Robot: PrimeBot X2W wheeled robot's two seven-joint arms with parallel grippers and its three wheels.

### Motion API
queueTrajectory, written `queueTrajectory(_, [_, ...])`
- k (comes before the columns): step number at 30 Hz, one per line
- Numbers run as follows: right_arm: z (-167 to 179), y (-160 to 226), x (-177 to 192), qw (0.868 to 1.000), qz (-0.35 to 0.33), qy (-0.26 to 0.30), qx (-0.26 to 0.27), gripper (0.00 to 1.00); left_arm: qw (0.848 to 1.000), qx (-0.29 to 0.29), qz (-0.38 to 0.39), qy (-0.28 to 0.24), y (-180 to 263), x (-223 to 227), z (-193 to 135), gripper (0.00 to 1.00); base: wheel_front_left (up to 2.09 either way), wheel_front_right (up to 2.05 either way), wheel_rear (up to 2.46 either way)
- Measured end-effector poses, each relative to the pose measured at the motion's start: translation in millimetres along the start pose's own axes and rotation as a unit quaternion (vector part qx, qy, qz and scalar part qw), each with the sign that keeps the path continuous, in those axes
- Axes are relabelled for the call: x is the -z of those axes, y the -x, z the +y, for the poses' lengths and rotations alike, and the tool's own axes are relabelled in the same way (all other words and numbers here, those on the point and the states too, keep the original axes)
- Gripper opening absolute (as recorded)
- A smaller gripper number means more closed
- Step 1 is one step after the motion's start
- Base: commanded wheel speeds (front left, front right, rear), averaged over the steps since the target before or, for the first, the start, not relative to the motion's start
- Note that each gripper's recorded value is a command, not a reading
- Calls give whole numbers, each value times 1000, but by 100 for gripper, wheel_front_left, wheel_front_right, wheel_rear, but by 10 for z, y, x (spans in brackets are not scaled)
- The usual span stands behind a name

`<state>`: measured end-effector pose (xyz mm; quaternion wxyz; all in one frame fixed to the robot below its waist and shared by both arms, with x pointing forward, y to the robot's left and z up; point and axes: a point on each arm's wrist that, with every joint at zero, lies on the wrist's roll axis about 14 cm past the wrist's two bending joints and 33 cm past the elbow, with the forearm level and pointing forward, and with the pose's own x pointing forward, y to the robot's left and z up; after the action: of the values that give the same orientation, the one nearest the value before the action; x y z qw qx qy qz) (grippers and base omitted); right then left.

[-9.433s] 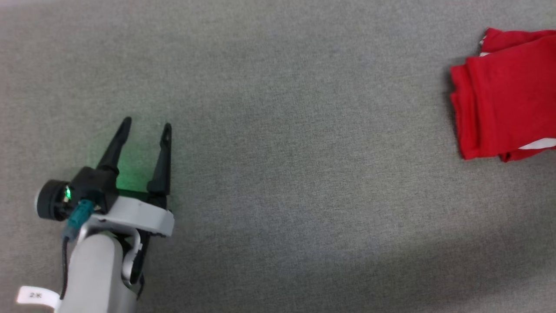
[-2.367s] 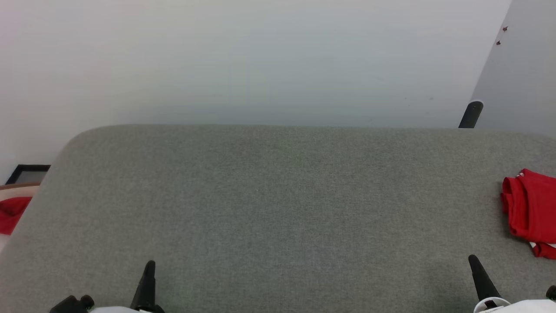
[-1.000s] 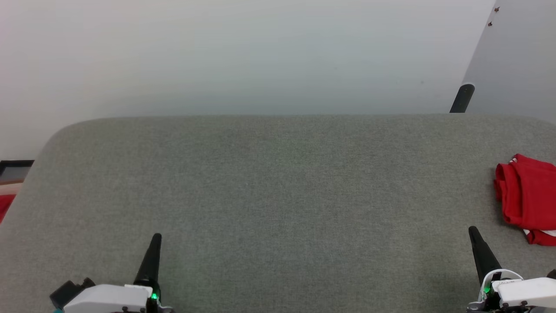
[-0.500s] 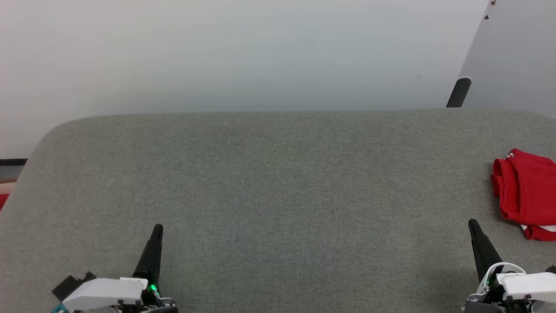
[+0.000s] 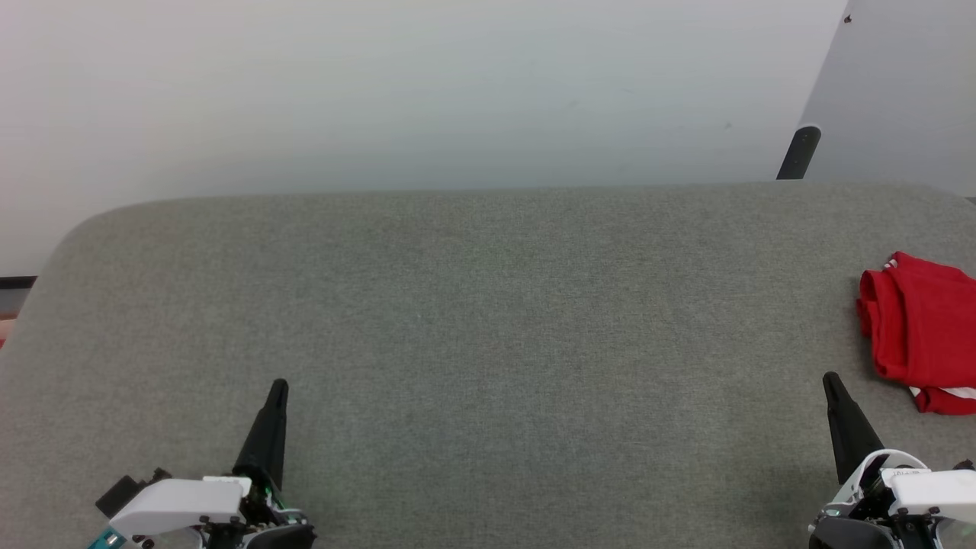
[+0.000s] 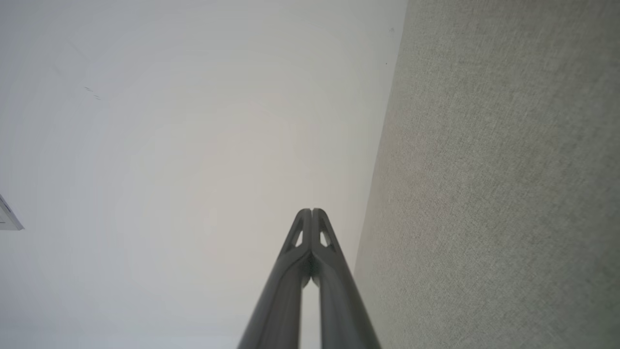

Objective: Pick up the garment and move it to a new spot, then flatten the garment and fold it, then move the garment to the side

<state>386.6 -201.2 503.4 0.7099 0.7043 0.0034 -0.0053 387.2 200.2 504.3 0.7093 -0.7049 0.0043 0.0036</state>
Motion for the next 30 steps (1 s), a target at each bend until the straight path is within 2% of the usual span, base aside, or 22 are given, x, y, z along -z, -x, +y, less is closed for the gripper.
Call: queueTrajectory(30, [30,-23,2,1000,0,-4,-4,0,1000,1,0,5,-7,7,-2,0,0,0,0])
